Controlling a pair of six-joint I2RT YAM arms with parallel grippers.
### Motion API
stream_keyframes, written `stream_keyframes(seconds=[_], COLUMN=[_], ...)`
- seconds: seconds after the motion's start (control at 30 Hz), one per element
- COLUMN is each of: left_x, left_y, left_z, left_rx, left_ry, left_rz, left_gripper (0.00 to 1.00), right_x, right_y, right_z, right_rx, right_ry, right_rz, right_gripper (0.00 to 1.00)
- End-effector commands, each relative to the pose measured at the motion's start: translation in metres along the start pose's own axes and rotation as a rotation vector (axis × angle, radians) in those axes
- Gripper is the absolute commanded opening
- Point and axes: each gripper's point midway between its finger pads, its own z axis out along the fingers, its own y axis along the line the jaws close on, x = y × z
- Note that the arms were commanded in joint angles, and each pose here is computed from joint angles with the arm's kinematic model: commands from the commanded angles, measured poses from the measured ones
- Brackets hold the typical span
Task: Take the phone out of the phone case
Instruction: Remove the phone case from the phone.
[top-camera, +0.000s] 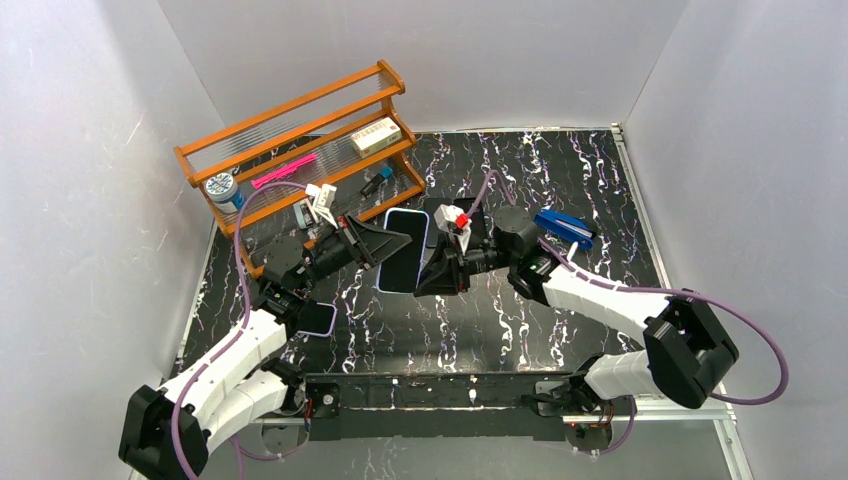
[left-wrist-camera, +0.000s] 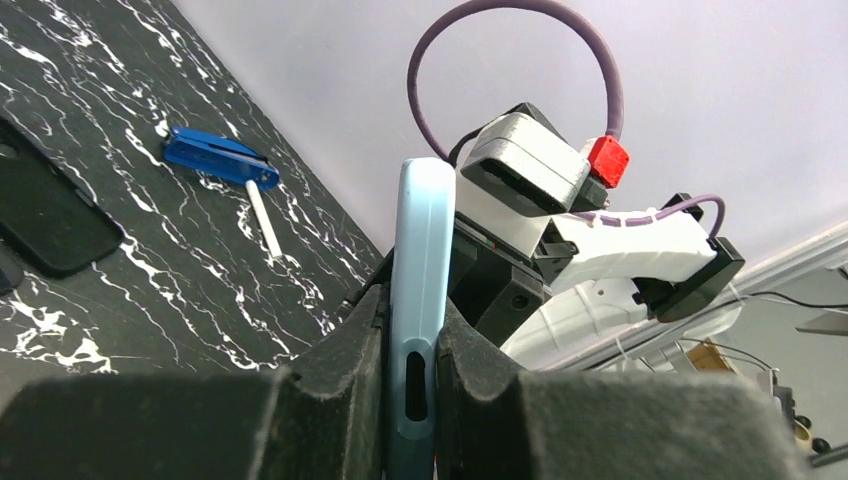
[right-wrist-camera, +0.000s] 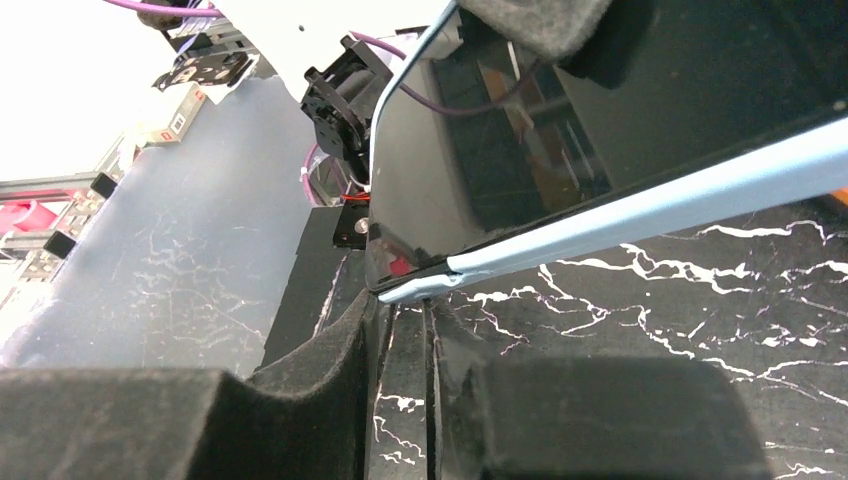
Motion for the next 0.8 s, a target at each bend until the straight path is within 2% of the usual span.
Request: stream_keyframes(seconds=[0.0, 0.17, 0.37, 0.53, 0.6, 0.77], left_x=[0.015, 0.017, 0.013, 0.01, 0.003, -0.025], left_y=[-0.041, -0.041, -0.049, -0.041, -0.034, 0.007], left_z=[-0.005, -0.005, -0.005, -0.002, 0.0, 0.001], left_rx=[0.146, 0.145, 0.174, 0.151, 0.122, -0.045], left_ry=[0.075, 0.076, 0.071, 0.038, -0.009, -0.223], left_rz=[-0.071, -0.1, -0.1, -0.093, -0.075, -0.038], left_gripper=[0.0, 0.0, 0.0, 0.0, 0.0, 0.0], right_x=[-0.051, -0.065, -0.058, -0.054, -0.051, -0.032], right_y=[-0.076, -0.103, -0.132, -0.139, -0.136, -0.113], right_z=[-0.004, -0.011, -0.023, -0.034, -0.038, -0.051], right_rx=[0.328, 0.419, 0.517, 0.529, 0.537, 0.558], right_ry=[-0.101, -0.115, -0.103, -0.126, -0.147, -0.212], right_rz=[-0.13, -0.163, -0.163, -0.126, -0.097, 0.034], right_gripper=[0.16, 0.15, 0.15, 0.15, 0.19, 0.4])
